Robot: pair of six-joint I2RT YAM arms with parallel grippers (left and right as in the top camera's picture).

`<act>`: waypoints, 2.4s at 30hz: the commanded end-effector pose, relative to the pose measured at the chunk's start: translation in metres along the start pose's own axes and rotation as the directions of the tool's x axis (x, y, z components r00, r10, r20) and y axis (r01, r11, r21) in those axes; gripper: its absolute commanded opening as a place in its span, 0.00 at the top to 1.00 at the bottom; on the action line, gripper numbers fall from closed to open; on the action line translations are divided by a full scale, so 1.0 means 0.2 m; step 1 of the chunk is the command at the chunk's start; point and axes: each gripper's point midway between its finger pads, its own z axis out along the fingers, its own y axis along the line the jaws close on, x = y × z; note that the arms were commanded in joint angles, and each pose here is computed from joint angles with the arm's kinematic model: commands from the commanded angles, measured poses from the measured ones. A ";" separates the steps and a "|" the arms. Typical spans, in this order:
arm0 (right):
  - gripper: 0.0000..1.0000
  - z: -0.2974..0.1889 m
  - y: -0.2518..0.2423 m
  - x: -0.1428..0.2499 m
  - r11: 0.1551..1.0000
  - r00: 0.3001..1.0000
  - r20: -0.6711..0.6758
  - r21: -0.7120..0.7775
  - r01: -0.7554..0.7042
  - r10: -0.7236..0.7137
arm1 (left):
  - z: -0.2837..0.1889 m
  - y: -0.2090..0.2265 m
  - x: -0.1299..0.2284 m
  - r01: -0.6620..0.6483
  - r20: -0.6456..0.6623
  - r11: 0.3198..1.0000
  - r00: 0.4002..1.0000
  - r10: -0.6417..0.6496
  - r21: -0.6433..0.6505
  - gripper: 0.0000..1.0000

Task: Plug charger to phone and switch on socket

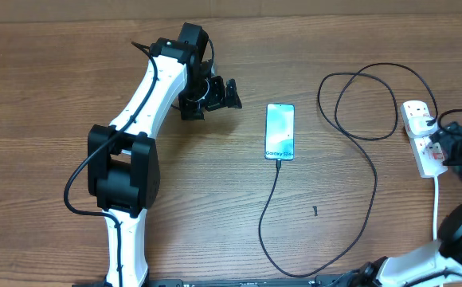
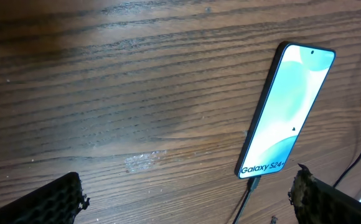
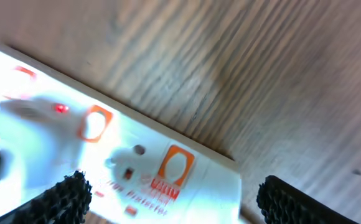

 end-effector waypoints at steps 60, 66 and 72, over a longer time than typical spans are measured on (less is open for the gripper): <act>0.00 -0.26 0.74 0.61 0.855 0.860 0.141 -0.115 0.506 -0.490 | -0.06 -0.03 -0.01 -0.042 0.028 0.999 0.999 0.042 0.005 0.00; 0.00 -0.26 0.74 0.61 0.855 0.860 0.141 -0.115 0.506 -0.490 | -0.06 -0.03 0.00 -0.043 0.027 0.999 0.999 0.042 0.005 0.00; 0.00 -0.26 0.74 0.61 0.855 0.860 0.140 -0.115 0.506 -0.490 | -0.03 -0.11 0.04 -0.080 0.015 0.997 0.997 0.080 0.006 0.00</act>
